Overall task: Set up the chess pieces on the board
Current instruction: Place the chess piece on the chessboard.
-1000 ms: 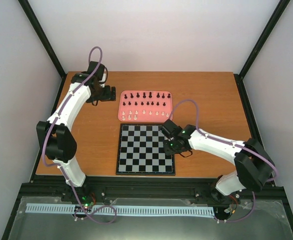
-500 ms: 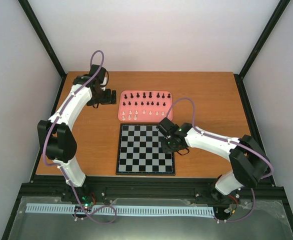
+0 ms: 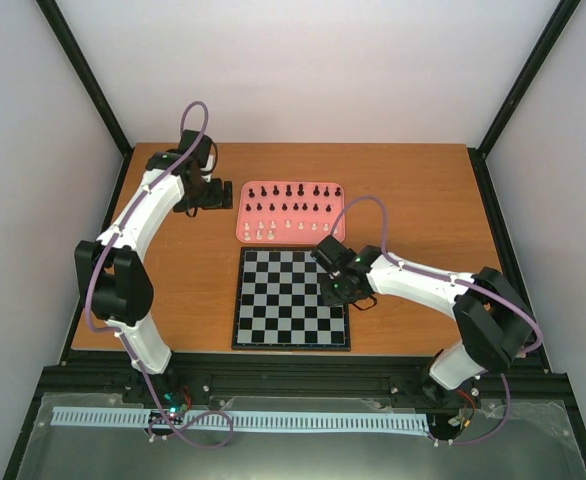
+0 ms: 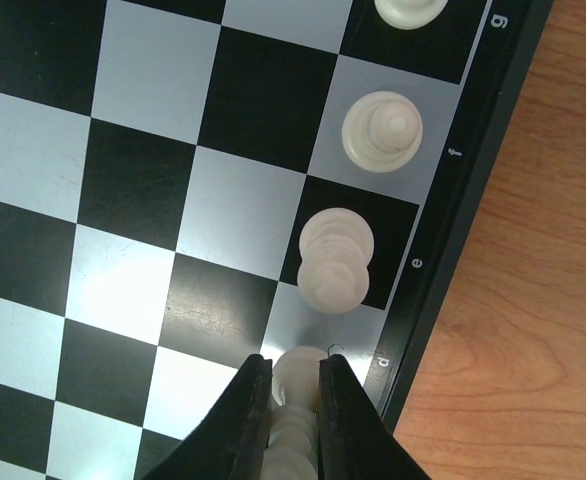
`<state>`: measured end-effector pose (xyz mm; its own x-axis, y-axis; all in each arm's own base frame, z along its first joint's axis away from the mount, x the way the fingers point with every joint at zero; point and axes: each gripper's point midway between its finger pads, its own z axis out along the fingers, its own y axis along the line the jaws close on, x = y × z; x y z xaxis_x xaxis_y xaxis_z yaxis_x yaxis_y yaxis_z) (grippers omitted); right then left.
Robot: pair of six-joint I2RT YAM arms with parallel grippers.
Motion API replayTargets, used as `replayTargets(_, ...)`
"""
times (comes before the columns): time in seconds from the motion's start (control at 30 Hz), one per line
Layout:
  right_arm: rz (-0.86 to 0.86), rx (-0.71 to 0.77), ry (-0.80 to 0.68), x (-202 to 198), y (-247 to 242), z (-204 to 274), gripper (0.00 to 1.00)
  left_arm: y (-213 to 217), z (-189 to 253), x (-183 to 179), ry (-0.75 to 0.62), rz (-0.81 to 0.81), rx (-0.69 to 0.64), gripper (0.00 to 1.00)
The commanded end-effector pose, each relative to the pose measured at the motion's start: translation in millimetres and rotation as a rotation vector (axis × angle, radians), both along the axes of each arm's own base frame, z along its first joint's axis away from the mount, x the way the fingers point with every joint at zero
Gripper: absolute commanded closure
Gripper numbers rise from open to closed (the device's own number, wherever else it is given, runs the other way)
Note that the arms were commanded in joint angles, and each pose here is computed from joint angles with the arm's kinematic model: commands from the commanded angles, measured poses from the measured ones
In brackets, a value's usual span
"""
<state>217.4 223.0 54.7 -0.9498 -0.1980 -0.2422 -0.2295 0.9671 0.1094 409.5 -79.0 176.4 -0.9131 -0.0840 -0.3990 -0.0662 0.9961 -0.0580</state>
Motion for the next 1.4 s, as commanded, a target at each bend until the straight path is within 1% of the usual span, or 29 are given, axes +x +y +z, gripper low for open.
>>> replayTargets(0.0,0.006,0.002,-0.01,3.4,5.4,-1.2,0.96,-0.8,16.3,1.0,-0.051,0.002,-0.007,0.0)
replayTargets(0.4,-0.001,-0.025,-0.016,6.5,2.1,-3.9,0.91,-0.7,12.5,1.4,-0.043,0.001,-0.004,0.0)
replayTargets(0.47,0.001,-0.024,-0.016,6.5,2.5,-4.6,0.89,-0.5,12.5,1.3,-0.044,0.001,-0.002,0.0)
replayTargets(0.97,0.001,-0.036,-0.033,12.7,3.4,-4.3,0.86,0.0,9.7,1.1,-0.037,-0.001,0.003,0.0)
replayTargets(1.07,0.002,-0.04,-0.025,11.4,2.9,-6.0,0.83,-0.3,8.8,1.2,-0.035,-0.002,0.002,0.0)
replayTargets(1.2,0.002,-0.038,-0.031,11.1,1.9,-4.9,0.73,0.0,7.2,0.5,-0.032,-0.001,0.003,0.0)
replayTargets(1.37,0.005,-0.038,-0.022,9.2,1.4,-5.8,0.73,0.2,7.0,-0.1,-0.032,-0.002,0.004,0.0)
